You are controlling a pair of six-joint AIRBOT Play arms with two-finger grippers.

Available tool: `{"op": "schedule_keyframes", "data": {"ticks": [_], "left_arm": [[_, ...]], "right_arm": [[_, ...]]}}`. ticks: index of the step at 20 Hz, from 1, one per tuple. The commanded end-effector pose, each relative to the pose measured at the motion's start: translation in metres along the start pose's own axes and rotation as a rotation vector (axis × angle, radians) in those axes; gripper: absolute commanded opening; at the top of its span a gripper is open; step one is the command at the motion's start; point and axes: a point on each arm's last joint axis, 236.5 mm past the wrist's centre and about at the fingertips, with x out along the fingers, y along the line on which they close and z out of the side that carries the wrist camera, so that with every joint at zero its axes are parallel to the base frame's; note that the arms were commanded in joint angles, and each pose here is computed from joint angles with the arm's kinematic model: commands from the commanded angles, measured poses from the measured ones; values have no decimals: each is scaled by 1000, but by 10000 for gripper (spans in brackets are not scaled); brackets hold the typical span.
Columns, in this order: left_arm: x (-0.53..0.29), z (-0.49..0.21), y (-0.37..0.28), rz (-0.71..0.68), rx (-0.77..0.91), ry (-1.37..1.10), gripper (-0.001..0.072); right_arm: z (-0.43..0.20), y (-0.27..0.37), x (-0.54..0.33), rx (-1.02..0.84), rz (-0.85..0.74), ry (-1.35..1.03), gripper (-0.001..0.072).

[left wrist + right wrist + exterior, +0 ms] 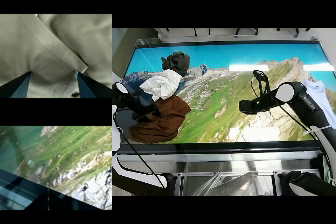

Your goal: Fold the shirts.

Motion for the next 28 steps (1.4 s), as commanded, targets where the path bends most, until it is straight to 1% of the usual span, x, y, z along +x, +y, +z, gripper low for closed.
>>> {"op": "schedule_keyframes", "data": {"ticks": [1, 2, 3, 4, 5, 8, 11, 13, 14, 15, 16, 17, 18, 19, 21, 24, 26, 28], "left_arm": [[34, -24, 2, -19, -6, 82, 628], [40, -29, 2, -21, -7, 100, 625], [44, -34, 1, -21, -5, 115, 446], [46, -36, -1, -20, 12, 122, 78], [45, -35, -8, -27, 49, 116, 13], [17, -18, -40, -44, 102, -33, 13], [-33, -17, -67, -11, 172, -198, 13], [-81, -11, -68, 22, 175, -360, 13], [-114, -6, -65, 17, 139, -441, 13], [-145, -5, -70, -36, 109, -510, 13], [-176, -10, -87, -141, 106, -567, 14], [-204, -20, -113, -248, 132, -612, 13], [-226, -32, -141, -319, 182, -654, 13], [-239, -45, -162, -314, 248, -693, 13], [-241, -66, -203, -287, 357, -728, 13], [-204, -106, -288, -368, 504, -669, 13], [-164, -128, -338, -410, 587, -615, 14], [-119, -151, -388, -427, 692, -550, 13]], "right_arm": [[0, 0, 0, 1, 0, 1, 26], [0, 0, 0, 1, 0, 1, 26], [0, 0, 0, 1, 0, 1, 26], [0, 0, 0, 1, 0, 1, 26], [0, 0, 0, 1, 0, 1, 26], [0, 0, 0, 1, 0, 1, 26], [0, 0, 0, 2, 0, 1, 26], [4, 5, 0, 10, 23, -16, 26], [4, 7, 0, 13, 32, -18, 26], [5, 7, 0, 13, 32, -21, 26], [4, 7, 0, 13, 31, -17, 25], [2, 7, 0, 13, 29, -8, 26], [-3, 5, 0, 15, 24, 14, 26], [-10, 2, -2, 20, 18, 47, 26], [-16, 0, -6, 2, 37, 81, 26], [-15, 10, -38, -67, 158, 59, 26], [-11, -7, -72, -108, 152, -5, 28], [0, -35, -107, -47, 109, -101, 28]]}}
